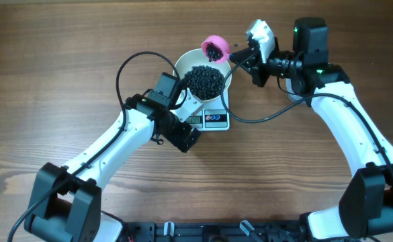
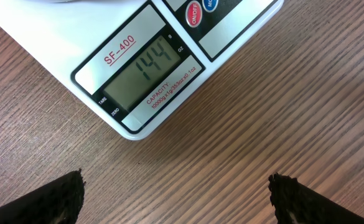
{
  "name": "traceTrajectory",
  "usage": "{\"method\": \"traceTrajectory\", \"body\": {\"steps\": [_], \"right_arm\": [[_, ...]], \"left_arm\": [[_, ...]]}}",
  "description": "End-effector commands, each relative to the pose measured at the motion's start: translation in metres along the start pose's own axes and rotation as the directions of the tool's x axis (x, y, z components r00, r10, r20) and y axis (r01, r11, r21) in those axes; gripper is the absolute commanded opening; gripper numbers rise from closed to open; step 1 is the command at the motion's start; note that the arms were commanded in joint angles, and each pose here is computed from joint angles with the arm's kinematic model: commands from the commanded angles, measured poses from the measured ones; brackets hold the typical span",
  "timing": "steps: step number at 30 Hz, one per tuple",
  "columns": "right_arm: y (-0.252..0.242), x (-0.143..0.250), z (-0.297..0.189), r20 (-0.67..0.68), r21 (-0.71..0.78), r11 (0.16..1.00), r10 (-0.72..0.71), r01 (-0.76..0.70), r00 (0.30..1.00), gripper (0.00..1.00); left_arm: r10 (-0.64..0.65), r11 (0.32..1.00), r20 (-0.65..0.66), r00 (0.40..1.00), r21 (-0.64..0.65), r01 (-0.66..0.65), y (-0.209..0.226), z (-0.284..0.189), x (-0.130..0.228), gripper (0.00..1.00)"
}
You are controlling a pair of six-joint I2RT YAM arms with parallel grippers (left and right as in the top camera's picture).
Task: Scoop item into bowl and weigh 150g on scale
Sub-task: 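Tilt the scoop with the right gripper to add beans gradually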
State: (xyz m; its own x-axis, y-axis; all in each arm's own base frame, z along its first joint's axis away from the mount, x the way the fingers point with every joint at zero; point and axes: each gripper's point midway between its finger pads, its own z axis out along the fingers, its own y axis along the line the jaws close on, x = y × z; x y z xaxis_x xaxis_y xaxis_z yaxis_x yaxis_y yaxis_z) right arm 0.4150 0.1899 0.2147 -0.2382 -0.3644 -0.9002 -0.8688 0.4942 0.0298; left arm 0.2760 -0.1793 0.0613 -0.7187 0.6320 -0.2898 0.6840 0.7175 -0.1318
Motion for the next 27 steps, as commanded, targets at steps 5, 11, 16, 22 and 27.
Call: {"method": "traceTrajectory", "body": {"steps": [5, 11, 16, 22, 27], "right_arm": [[0.002, -0.049, -0.020, -0.004, 0.142, 0.917, -0.376, 0.372, 0.927, 0.04], [0.011, -0.059, -0.024, 0.050, 0.123, 0.958, -0.266, 0.258, 0.963, 0.04], [0.012, -0.055, -0.025, 0.073, 0.093, 0.995, 0.024, -0.031, 0.997, 0.04], [0.015, -0.051, -0.026, 0.077, 0.055, 0.995, 0.076, -0.080, 0.994, 0.04], [0.007, -0.047, -0.027, 0.064, 0.102, 0.991, 0.079, -0.085, 0.995, 0.04]], "left_arm": [[-0.004, 1.000, 0.009, 1.000, 0.007, 0.004, -0.002, -0.002, 0.000, 1.00], [-0.004, 1.000, 0.009, 1.000, 0.007, 0.004, -0.002, -0.002, 0.000, 1.00], [-0.004, 1.000, 0.009, 1.000, 0.007, 0.004, -0.002, -0.002, 0.000, 1.00], [-0.004, 1.000, 0.009, 1.000, 0.007, 0.004, -0.002, -0.002, 0.000, 1.00], [-0.004, 1.000, 0.009, 1.000, 0.007, 0.004, -0.002, -0.002, 0.000, 1.00]]}}
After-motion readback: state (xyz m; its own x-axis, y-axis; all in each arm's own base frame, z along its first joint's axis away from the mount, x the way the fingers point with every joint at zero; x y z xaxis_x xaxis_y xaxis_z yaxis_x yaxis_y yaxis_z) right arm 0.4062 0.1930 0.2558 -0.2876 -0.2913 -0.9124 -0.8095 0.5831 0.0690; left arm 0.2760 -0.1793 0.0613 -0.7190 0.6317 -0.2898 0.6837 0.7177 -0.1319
